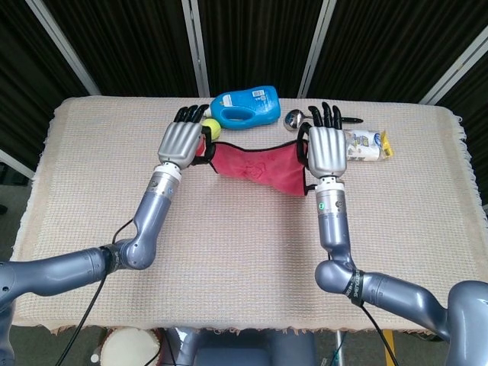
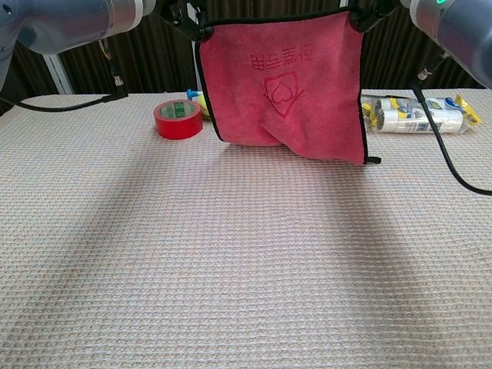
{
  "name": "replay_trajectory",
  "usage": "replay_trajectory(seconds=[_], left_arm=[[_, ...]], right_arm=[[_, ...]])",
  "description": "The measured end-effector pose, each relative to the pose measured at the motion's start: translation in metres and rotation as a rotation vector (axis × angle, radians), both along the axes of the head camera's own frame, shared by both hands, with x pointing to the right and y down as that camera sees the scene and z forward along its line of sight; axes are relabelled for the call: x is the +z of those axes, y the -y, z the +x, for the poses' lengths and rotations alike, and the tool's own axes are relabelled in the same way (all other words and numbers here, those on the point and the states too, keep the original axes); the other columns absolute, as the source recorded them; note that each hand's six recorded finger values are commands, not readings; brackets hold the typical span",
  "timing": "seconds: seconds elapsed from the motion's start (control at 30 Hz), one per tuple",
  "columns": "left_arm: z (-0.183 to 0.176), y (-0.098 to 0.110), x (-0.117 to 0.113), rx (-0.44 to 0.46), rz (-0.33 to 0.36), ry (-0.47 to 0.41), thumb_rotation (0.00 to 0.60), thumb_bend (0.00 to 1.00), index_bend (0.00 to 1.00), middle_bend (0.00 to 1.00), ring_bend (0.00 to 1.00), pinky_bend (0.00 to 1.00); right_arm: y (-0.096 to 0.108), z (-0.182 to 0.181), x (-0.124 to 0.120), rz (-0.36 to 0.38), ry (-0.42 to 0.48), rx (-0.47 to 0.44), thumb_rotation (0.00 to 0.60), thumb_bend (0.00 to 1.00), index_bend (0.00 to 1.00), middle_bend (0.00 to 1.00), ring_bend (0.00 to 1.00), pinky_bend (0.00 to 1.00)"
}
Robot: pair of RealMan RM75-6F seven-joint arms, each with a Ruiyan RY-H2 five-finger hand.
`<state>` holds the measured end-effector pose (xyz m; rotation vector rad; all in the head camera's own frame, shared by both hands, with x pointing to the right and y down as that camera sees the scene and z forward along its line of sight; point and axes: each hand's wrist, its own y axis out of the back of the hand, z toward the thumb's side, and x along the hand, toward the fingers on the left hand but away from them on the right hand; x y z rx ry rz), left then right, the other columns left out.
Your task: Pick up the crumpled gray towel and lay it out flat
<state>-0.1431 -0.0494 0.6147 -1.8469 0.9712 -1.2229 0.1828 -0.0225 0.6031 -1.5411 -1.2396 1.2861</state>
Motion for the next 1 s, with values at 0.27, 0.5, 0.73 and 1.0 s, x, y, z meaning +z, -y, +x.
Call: replay_trajectory(seconds=[0.27,0.5,0.73,1.0], left_arm=[[0.011,0.019,-0.01,0.005,0.031,0.011,0.6,0.45,0.6,0.04,0.0,0.02],[0.023,0.034,-0.01,-0.014,0.043,0.01,0.6,0.45,0.61,0.05,0.0,0.02],[0.04,0.042,-0.011,-0.014,0.06,-0.01,0.6,0.45,0.61,0.05,0.0,0.02],[0.056,0.055,-0.015,-0.021,0.088,-0.024,0.6,0.45,0.61,0.05,0.0,0.02]], right_arm=[[0.021,0.009,-0.002,0.009,-0.001,0.023,0.6,0.56,0.6,0.18,0.01,0.04],[0.04,0.014,0.001,0.017,-0.007,0.045,0.6,0.56,0.6,0.18,0.01,0.04],[0.057,0.013,0.005,0.026,0.001,0.055,0.6,0.56,0.6,0.18,0.01,0.04],[0.08,0.01,0.001,0.067,0.021,0.068,0.6,0.56,0.6,0.18,0.01,0.04]])
